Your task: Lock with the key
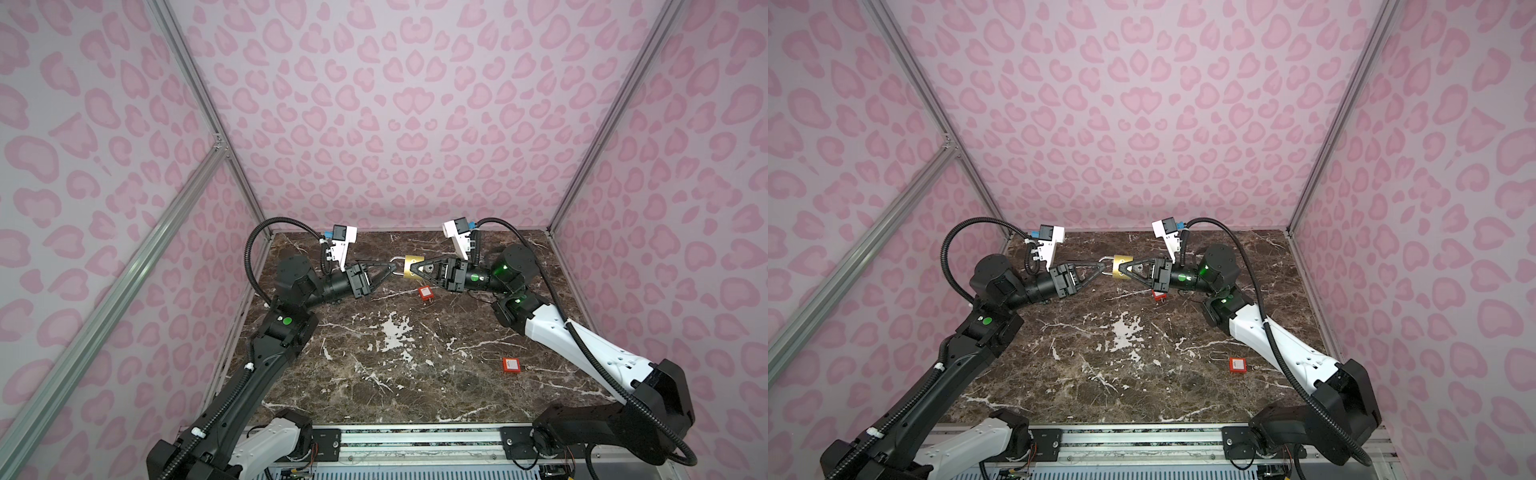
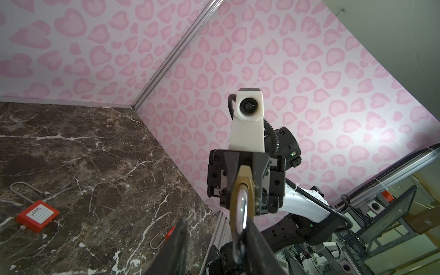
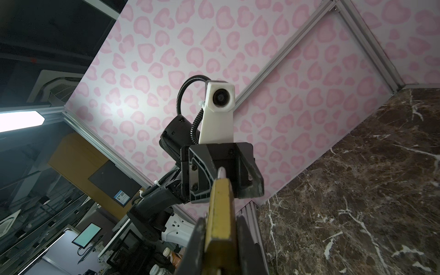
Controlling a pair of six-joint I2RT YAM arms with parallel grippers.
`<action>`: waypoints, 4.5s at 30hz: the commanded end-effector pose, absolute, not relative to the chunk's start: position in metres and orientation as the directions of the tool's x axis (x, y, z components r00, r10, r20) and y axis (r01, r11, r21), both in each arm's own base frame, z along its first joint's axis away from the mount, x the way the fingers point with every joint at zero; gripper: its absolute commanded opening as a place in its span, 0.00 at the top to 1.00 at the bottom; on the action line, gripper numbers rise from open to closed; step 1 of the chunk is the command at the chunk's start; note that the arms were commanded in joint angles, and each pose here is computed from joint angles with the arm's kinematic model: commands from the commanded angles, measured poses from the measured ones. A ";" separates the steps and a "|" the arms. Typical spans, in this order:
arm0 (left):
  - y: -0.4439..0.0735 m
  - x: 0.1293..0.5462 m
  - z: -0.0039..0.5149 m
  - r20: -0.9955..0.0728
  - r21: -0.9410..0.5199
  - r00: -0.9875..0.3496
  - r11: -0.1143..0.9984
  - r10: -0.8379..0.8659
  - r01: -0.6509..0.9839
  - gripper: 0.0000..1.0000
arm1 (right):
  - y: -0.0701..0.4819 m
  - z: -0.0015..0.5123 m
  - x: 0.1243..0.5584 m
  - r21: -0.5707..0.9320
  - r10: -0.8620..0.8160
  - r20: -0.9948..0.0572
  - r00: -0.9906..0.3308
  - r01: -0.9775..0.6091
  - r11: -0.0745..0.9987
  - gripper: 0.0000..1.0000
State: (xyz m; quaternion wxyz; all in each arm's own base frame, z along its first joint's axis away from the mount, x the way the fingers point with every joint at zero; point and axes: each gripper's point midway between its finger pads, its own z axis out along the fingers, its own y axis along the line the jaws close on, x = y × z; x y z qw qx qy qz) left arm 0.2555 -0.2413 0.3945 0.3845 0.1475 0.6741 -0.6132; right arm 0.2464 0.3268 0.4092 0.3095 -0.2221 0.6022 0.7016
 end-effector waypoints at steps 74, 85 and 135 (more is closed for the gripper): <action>-0.246 0.266 0.410 -0.707 -0.698 -0.630 0.173 -0.322 0.695 0.96 | 0.287 0.387 0.260 0.697 0.221 -0.701 -0.678 -0.717 0.011 1.00; -0.247 0.269 0.416 -0.712 -0.692 -0.625 0.167 -0.322 0.702 0.96 | 0.272 0.387 0.269 0.703 0.263 -0.689 -0.675 -0.711 0.017 1.00; -0.227 0.276 0.072 -0.286 -0.481 -0.491 0.320 0.823 0.816 0.97 | 0.197 0.351 0.283 0.730 0.310 -0.681 -0.663 -0.645 0.225 1.00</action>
